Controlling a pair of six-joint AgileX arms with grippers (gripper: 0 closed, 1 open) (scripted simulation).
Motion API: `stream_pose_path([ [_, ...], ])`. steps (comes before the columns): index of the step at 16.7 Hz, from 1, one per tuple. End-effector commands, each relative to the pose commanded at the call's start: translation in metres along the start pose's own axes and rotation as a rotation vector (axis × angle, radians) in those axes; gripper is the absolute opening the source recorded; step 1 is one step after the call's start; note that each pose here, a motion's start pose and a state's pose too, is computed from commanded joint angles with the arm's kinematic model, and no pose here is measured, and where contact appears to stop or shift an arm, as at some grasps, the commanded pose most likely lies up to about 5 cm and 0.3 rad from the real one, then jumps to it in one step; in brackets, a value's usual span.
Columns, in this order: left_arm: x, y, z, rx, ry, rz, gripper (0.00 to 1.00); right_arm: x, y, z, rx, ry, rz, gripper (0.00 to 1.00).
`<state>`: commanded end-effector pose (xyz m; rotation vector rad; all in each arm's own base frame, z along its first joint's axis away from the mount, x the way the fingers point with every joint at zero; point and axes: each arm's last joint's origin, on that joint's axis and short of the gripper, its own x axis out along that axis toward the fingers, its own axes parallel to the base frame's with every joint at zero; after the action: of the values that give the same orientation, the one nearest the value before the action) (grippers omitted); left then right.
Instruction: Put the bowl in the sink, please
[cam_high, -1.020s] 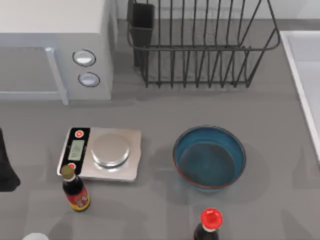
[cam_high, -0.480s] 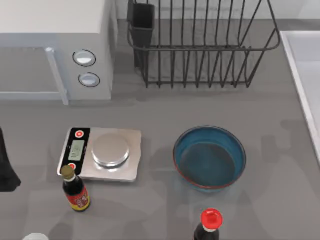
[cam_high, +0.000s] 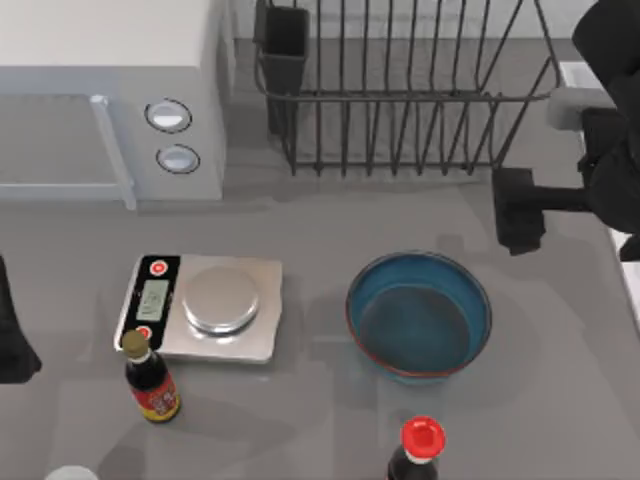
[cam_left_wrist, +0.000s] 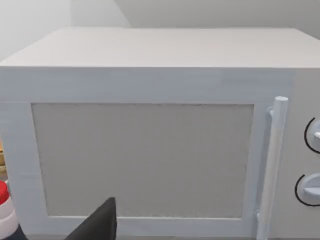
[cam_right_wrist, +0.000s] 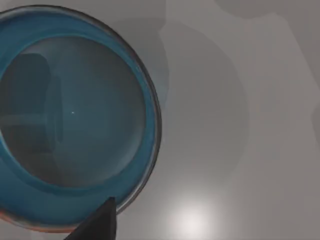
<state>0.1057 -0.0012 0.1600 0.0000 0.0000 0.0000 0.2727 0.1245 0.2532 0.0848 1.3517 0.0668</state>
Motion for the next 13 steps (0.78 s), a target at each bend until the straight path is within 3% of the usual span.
stream_pose_path([
  [6,0.000,0.000,0.000,0.000,0.000,0.000,1.00,0.035,0.048,0.029,-0.001,0.206,-0.094,1.00],
  [13,0.000,0.000,0.000,0.000,0.000,0.000,1.00,0.038,0.050,0.032,0.001,0.216,-0.100,1.00],
])
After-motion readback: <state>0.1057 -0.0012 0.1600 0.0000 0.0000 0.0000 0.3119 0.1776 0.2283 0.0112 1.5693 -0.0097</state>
